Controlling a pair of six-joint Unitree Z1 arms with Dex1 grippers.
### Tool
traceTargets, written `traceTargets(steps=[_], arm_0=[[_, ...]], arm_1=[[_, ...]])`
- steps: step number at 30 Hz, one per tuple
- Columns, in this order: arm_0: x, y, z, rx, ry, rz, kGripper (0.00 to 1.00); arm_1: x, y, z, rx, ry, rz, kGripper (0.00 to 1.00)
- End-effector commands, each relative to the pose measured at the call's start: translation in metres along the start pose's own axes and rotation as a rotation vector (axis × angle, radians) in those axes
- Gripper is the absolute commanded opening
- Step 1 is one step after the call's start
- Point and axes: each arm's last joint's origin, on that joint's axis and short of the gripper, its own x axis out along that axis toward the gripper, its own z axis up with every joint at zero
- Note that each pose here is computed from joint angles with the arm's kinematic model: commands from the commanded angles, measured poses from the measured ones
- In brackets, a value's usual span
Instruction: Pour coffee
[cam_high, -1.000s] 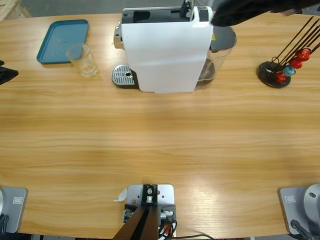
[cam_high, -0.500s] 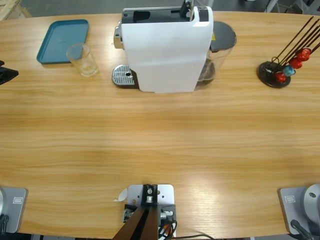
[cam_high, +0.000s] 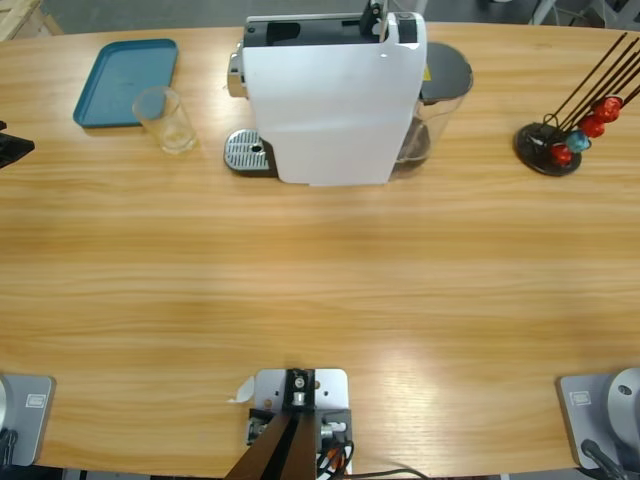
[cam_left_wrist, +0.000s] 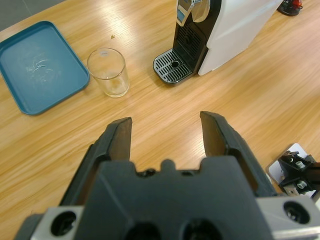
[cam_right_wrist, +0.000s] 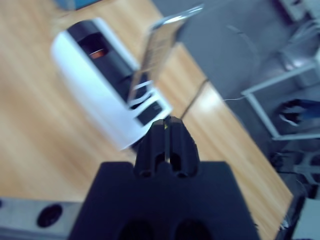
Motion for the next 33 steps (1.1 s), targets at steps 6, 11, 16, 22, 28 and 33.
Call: traceTargets(steps=[6,11,16,22,28,33], arm_0=[[0.001,-0.001,-0.012,0.001,0.011,-0.017,0.586],[0.001,-0.001,-0.012,-0.002,0.013,-0.016,0.586],[0.004,-0.001,-0.011,-0.008,0.023,-0.016,0.586],[0.006,-0.001,-0.012,-0.014,0.030,-0.016,0.586],[0.007,-0.001,-0.011,-0.017,0.036,-0.017,0.586],[0.008,-0.001,-0.011,-0.018,0.038,-0.018,0.586]], arm_1=[[0.053,0.041,0.022,-0.044,0.057,-0.235,0.000],[0.067,0.067,0.033,-0.089,0.050,-0.251,0.000],[0.071,0.078,0.038,-0.104,0.046,-0.245,0.000],[0.076,0.079,0.044,-0.107,0.047,-0.278,0.000],[0.087,0.083,0.055,-0.127,0.046,-0.284,0.000],[0.099,0.096,0.063,-0.153,0.045,-0.270,0.000]])
